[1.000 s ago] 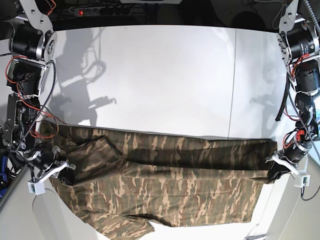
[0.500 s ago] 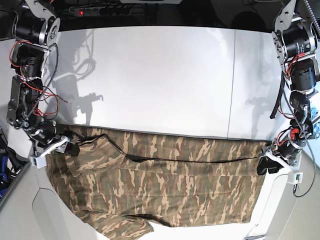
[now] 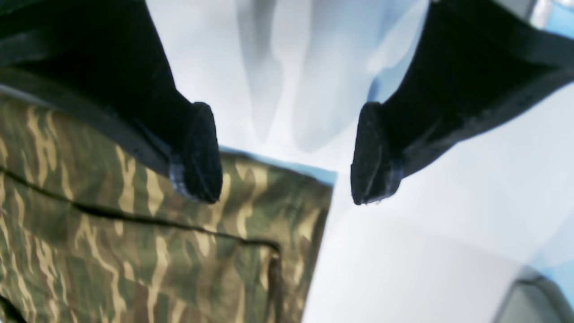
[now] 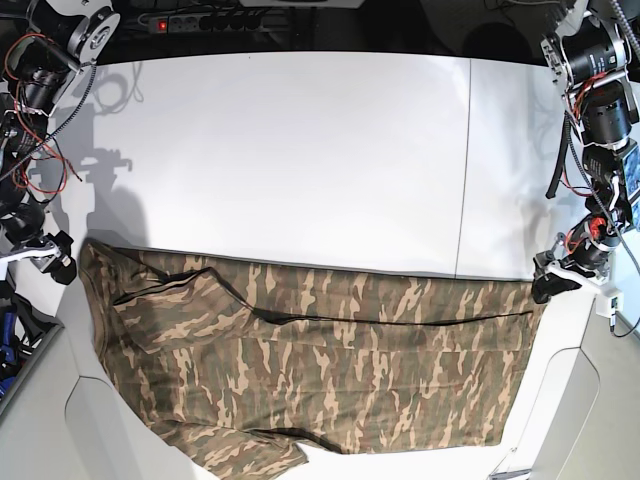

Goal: Fold the T-shirt properly
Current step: 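Lower the folded edge onto the shirt and release both grippers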

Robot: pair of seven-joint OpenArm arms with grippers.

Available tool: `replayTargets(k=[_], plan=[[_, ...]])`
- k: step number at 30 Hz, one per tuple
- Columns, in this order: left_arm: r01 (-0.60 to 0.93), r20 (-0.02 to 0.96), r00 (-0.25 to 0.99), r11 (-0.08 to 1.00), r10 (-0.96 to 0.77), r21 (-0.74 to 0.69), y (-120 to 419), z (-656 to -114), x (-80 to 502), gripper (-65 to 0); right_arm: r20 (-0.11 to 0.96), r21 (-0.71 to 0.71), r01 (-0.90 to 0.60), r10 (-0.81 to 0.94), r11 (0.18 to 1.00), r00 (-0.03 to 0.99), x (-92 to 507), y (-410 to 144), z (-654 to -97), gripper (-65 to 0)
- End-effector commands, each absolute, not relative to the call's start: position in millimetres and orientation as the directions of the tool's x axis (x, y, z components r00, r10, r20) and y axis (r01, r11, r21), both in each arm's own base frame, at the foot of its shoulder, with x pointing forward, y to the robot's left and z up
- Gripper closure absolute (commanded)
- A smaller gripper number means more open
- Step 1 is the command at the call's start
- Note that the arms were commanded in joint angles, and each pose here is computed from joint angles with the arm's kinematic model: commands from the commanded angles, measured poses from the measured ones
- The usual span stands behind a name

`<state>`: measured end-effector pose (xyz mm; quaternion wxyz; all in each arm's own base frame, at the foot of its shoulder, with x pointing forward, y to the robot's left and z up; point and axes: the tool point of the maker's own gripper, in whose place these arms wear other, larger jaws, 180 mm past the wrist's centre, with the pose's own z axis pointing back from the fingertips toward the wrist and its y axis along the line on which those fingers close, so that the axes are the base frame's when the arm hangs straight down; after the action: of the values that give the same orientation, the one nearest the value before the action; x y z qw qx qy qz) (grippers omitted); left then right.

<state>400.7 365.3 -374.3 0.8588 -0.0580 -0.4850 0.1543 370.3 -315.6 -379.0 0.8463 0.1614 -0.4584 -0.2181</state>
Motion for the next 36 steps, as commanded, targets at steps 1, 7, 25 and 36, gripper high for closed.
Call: replayTargets(k=[1, 7, 25, 36], plan=[[-0.223, 0.844, 0.432, 0.945, 0.316, -0.240, 378, -356, 407, -47.5, 0.737, 0.466, 0.220, -0.514, 0.857, 0.439, 376, -328, -363, -31.9], [-0.251, 0.829, 0.453, 0.939, 0.328, -0.234, 379, -372, 393, -47.5, 0.700, 0.480, 0.258, -0.543, 0.839, 0.464, 364, -328, -388, -43.7], [-0.272, 0.843, 0.377, 0.916, 0.384, -0.296, 349, -376, 412, -47.4, 0.641, 0.605, 0.152, -0.591, 0.782, 0.490, 395, -263, -406, -43.4], [-0.341, 0.865, 0.302, 0.893, 0.401, -0.294, 356, -354, 437, -37.4, 0.648, 0.599, 0.115, -0.564, 0.793, 0.512, 401, -248, -404, -10.2]])
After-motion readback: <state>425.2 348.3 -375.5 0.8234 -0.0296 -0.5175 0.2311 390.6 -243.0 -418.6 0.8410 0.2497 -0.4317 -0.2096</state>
